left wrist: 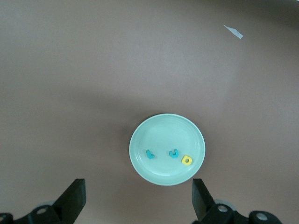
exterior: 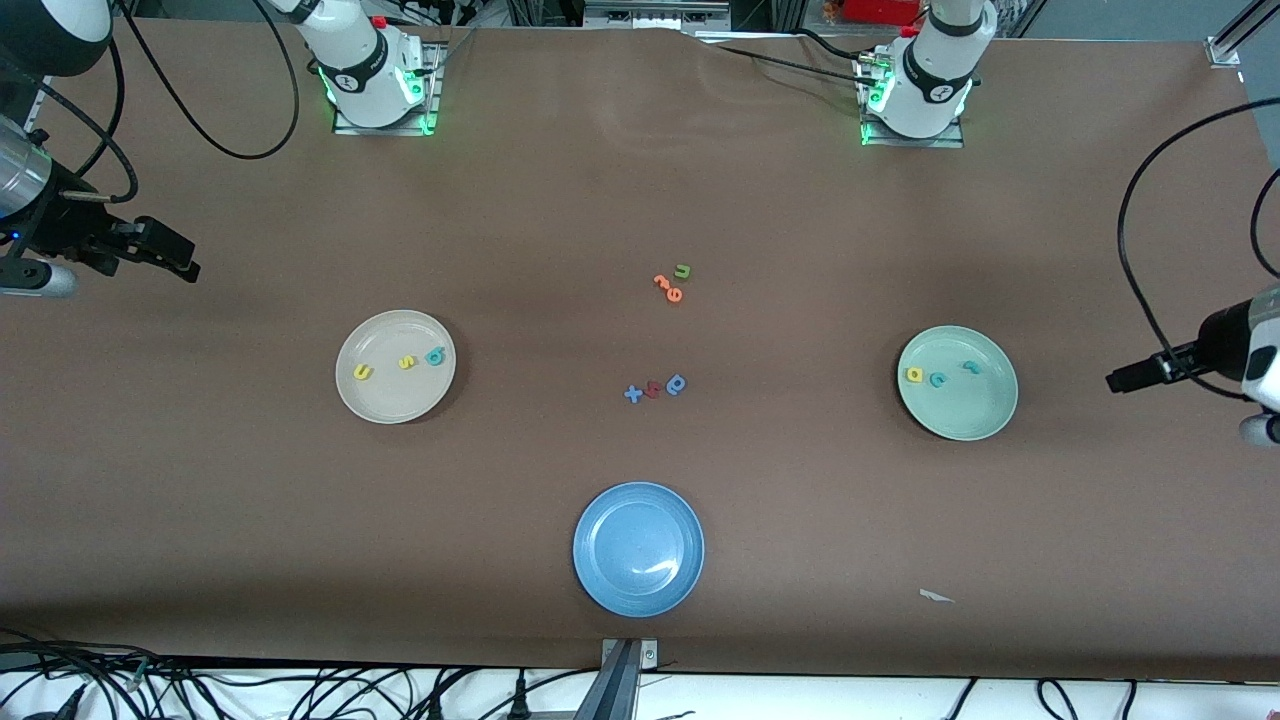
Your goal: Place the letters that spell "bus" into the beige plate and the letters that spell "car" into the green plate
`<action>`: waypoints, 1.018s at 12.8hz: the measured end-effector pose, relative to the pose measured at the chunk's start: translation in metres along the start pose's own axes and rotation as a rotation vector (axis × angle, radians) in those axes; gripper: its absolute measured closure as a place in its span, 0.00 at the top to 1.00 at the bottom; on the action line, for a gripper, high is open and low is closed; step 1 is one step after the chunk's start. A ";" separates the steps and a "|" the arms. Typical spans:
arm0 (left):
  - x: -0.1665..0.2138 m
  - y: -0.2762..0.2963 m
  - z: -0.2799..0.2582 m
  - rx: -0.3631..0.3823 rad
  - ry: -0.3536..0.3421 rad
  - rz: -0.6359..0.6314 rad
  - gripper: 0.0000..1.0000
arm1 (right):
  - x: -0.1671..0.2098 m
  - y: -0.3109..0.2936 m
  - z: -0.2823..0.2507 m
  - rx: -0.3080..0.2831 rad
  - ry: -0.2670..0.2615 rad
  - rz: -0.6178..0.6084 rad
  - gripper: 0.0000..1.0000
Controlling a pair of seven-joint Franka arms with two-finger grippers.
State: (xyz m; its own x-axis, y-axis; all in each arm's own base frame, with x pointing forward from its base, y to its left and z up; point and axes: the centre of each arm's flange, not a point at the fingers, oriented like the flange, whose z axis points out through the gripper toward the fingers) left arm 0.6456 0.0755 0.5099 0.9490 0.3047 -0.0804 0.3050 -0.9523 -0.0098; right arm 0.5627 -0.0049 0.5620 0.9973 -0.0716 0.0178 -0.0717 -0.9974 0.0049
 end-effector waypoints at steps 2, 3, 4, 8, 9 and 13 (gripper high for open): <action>-0.008 0.003 -0.013 0.000 0.007 0.006 1.00 | 0.000 0.000 0.001 0.000 -0.001 0.000 1.00; -0.010 0.007 -0.016 0.001 0.010 0.014 1.00 | 0.000 0.000 0.001 0.000 -0.001 0.000 1.00; -0.013 0.015 -0.018 0.002 0.012 0.026 1.00 | 0.000 0.000 0.001 0.000 -0.001 0.000 1.00; -0.026 0.031 -0.031 0.006 0.018 0.037 1.00 | 0.000 0.000 0.001 0.000 0.000 -0.001 1.00; -0.031 0.031 -0.036 0.004 0.015 0.058 1.00 | 0.000 0.000 0.001 0.000 0.000 0.000 1.00; -0.050 0.036 -0.036 0.008 -0.001 0.106 0.99 | 0.000 0.000 0.001 0.000 -0.001 0.000 1.00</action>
State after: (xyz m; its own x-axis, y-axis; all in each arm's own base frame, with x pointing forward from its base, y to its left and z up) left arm 0.6117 0.0267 0.5499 0.9759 0.2019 -0.0829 0.2019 -0.9794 -0.0087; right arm 0.5631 -0.0050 0.5613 0.9973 -0.0716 0.0173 -0.0717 -0.9974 0.0049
